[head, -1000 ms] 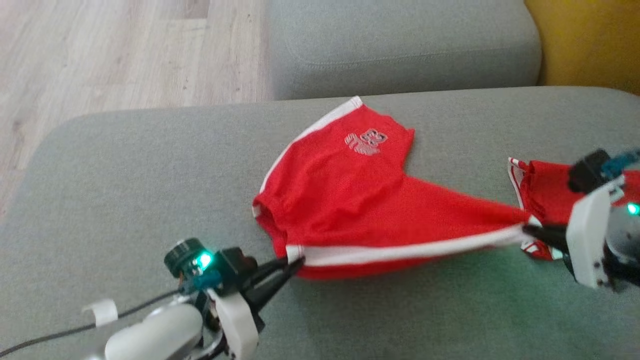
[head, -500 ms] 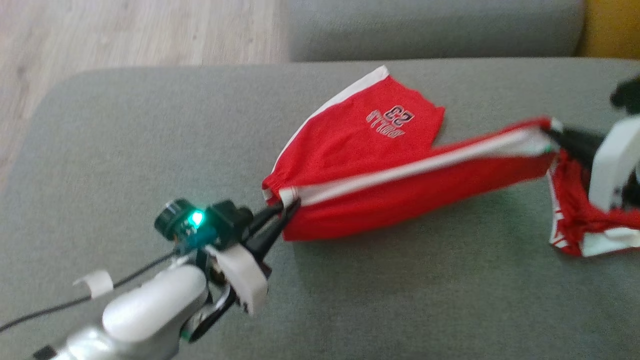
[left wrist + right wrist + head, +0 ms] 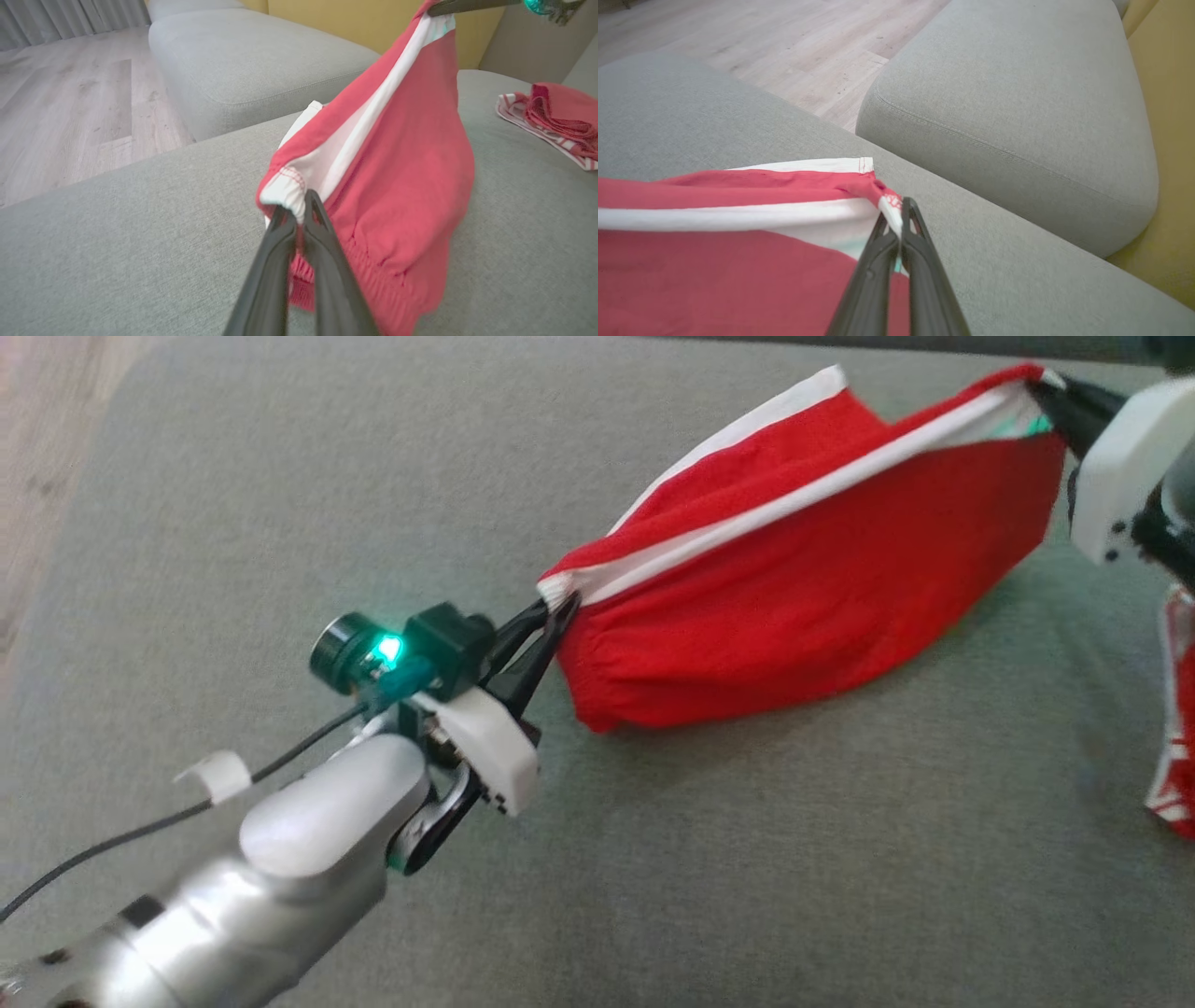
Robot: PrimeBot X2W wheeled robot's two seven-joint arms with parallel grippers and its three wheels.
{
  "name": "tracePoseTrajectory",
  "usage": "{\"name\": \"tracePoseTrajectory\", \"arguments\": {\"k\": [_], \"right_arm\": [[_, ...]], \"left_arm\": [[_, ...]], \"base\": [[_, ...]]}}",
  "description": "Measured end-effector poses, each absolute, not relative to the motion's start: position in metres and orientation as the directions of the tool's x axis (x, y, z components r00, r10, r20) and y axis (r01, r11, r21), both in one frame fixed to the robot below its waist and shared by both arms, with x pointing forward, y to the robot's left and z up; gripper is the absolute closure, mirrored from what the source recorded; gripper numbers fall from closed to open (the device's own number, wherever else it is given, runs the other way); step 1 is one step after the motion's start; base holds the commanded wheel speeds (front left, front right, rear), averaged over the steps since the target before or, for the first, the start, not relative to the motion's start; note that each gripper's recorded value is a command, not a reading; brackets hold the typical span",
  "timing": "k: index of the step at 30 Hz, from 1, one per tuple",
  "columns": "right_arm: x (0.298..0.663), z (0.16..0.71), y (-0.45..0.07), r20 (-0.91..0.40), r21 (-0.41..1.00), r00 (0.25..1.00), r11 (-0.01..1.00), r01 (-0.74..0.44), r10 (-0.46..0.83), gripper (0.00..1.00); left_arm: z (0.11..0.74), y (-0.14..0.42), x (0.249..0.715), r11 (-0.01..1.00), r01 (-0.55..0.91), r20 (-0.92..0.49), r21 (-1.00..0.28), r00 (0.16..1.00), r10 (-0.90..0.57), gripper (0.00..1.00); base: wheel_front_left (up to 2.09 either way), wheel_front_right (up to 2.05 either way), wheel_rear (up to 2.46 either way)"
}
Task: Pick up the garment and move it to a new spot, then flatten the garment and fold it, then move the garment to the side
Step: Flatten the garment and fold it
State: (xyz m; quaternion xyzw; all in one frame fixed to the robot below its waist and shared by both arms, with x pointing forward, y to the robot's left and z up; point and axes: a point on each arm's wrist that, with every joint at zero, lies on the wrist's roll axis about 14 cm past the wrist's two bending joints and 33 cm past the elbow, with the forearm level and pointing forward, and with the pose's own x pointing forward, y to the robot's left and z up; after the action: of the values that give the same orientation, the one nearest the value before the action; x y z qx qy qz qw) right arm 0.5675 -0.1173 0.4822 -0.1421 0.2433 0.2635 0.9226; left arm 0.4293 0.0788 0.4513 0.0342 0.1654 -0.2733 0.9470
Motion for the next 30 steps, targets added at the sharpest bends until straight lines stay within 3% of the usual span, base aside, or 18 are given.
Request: {"name": "tracePoseTrajectory", "arguments": {"k": [8,26,27,28,29,30], "right_arm": [[0.601,0.449,-0.089,-0.543,-0.152,0.723,0.797,-0.585,0.427,1.0],[0.637,0.408,-0.061,-0.553,-0.189,0.705,0.757,-0.625,0.444,1.0],[0.637,0.406,-0.06,-0.556,-0.186,0.703,0.758,-0.625,0.443,0.55],[0.638,0.404,-0.06,-0.554,-0.184,0.704,0.759,-0.624,0.445,0.26],[0.638,0.402,-0.06,-0.555,-0.186,0.704,0.759,-0.624,0.443,0.0],[0.638,0.4,-0.061,-0.557,-0.188,0.704,0.759,-0.623,0.44,0.0]], "left_arm": [[0.433,0.089,0.442,0.877,0.478,-0.355,-0.048,0.813,-0.462,1.0],[0.409,0.1,0.462,0.906,0.418,-0.383,-0.058,0.829,-0.407,1.0],[0.407,0.1,0.462,0.906,0.418,-0.387,-0.06,0.827,-0.407,1.0],[0.405,0.1,0.462,0.907,0.417,-0.389,-0.062,0.827,-0.406,1.0],[0.404,0.1,0.463,0.908,0.414,-0.39,-0.062,0.827,-0.404,0.8],[0.402,0.101,0.463,0.909,0.412,-0.393,-0.061,0.827,-0.402,0.64]], "base": [[0.0,0.0,0.0],[0.0,0.0,0.0],[0.0,0.0,0.0],[0.0,0.0,0.0],[0.0,0.0,0.0],[0.0,0.0,0.0]]}}
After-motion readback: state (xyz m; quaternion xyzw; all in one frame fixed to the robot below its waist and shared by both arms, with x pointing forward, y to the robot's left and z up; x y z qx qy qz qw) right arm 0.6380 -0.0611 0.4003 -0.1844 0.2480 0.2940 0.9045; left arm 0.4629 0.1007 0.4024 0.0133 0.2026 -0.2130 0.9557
